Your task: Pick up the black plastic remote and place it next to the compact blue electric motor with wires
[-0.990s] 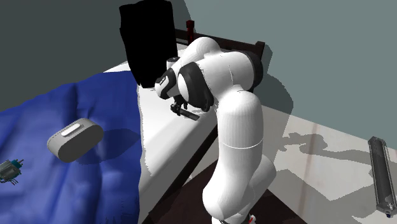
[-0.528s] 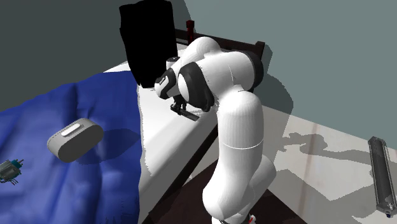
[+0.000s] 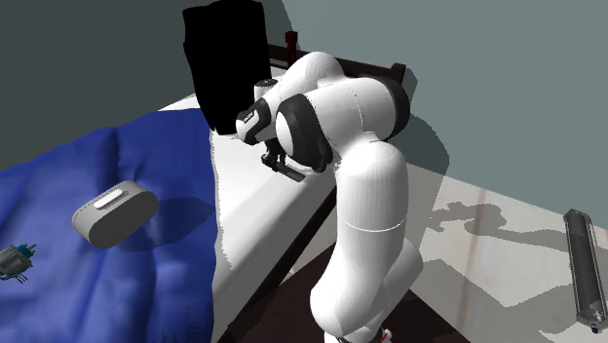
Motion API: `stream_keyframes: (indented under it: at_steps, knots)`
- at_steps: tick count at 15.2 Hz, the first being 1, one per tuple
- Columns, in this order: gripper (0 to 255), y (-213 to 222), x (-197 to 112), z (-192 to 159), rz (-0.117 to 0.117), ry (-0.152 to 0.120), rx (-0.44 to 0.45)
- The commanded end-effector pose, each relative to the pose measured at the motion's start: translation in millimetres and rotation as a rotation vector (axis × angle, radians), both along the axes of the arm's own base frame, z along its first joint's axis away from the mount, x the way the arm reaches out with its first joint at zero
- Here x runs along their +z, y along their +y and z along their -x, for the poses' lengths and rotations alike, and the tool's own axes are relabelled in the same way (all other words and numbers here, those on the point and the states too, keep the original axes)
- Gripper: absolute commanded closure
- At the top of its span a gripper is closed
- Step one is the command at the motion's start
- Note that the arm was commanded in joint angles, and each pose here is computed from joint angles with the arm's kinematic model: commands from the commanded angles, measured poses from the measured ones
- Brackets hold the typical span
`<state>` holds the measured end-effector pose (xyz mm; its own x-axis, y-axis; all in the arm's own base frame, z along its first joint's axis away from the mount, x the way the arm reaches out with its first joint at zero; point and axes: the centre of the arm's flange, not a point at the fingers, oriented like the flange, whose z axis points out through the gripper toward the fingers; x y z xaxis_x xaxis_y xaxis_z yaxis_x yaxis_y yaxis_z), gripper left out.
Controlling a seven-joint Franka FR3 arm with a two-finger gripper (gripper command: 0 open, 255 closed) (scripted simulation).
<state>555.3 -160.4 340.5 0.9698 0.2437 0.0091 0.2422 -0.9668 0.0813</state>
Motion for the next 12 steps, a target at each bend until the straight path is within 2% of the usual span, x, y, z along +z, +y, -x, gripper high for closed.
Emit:
stream_keyframes:
  at_steps: [1, 12]
  knots:
    - [255, -0.1, 11.1, -0.5, 0.000, 0.000, 0.000]
    - [255, -0.1, 69.1, -0.5, 0.000, 0.000, 0.000]
